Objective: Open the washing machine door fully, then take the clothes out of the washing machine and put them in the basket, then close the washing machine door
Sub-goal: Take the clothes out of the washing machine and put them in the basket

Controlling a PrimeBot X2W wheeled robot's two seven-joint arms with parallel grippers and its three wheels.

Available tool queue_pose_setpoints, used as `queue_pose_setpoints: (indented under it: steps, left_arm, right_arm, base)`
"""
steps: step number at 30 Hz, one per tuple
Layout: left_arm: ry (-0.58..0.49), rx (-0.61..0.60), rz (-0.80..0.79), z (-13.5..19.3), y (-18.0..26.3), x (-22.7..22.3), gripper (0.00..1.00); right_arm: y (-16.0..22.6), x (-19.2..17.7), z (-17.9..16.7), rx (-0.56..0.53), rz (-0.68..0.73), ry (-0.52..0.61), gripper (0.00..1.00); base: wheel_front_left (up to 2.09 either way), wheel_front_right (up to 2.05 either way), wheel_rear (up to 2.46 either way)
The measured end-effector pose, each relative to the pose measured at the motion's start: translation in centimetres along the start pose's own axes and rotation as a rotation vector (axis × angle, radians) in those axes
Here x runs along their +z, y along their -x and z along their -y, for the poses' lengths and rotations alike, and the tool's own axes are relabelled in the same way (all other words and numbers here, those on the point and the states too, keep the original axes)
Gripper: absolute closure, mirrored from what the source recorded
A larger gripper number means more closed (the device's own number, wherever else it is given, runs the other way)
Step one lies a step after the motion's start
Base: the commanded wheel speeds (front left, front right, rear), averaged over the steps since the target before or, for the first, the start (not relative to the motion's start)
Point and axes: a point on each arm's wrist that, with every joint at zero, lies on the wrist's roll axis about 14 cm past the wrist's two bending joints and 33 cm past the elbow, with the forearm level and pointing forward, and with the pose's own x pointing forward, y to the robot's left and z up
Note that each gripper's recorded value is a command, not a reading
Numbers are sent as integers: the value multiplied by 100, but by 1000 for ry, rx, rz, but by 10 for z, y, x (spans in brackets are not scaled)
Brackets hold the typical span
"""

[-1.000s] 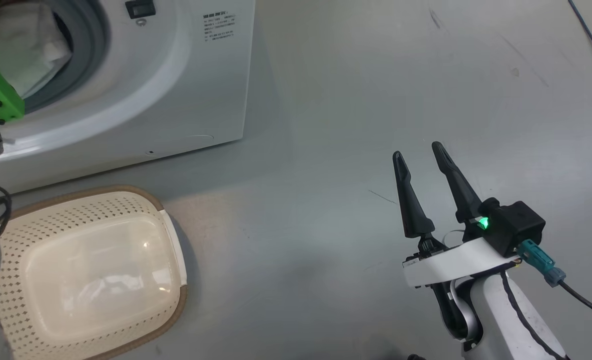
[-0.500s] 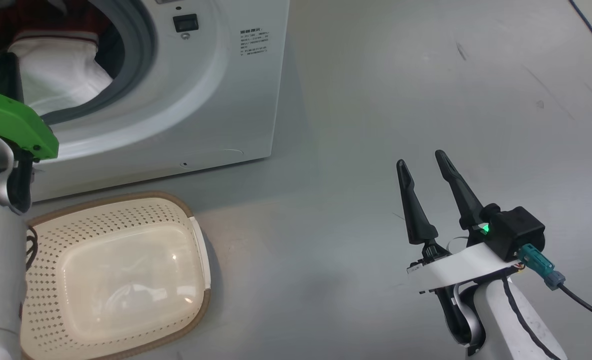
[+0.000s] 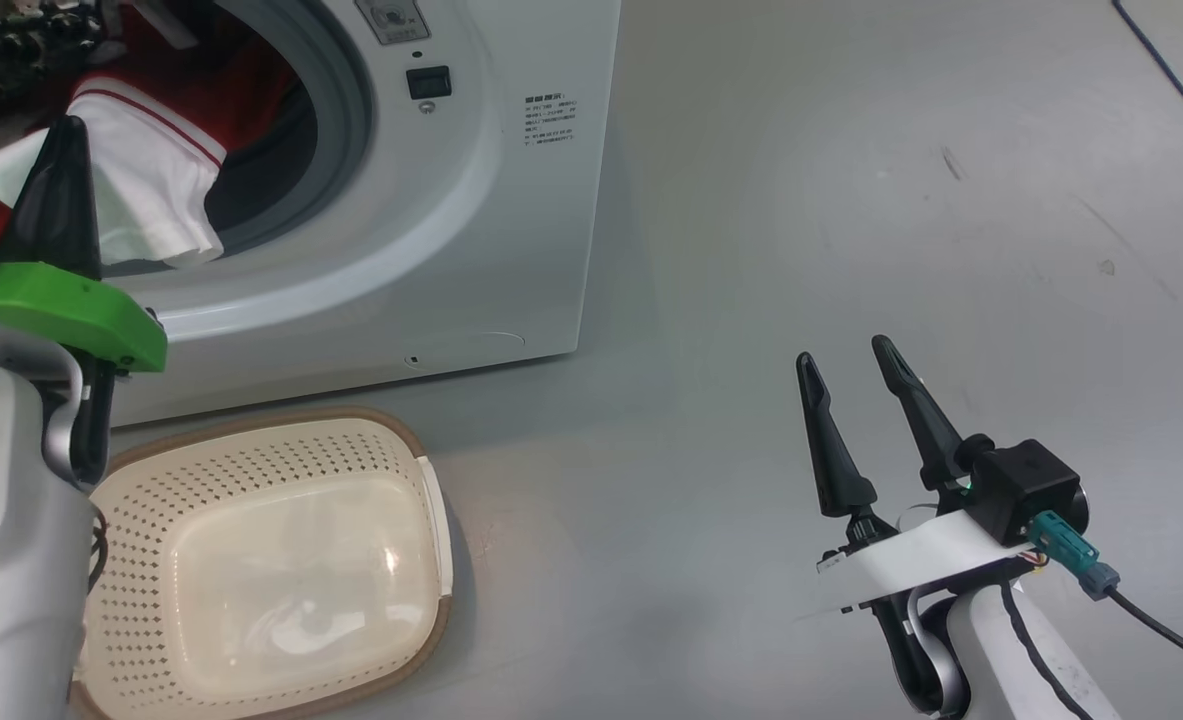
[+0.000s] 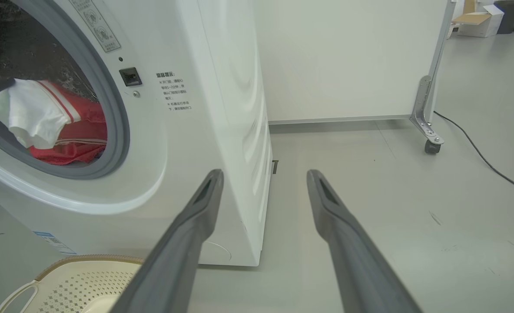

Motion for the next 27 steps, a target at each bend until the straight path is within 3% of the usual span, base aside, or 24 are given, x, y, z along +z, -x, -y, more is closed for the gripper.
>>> queue_pose_setpoints:
  steps: [13,21,27]
  left_arm:
    - [-23,-62,243,16,11,75,100]
    - [-61,-93,538,26,34,169,100]
    - [-81,-124,660,39,54,205,100]
  right_arm:
    - [3,3,-4,14,9,-4,0]
    - [2,6,-3,11,18,-4,0]
    - [1,8,-5,22,24,-6,0]
  base:
    - [0,0,0]
    - [0,0,0]
    - [0,0,0]
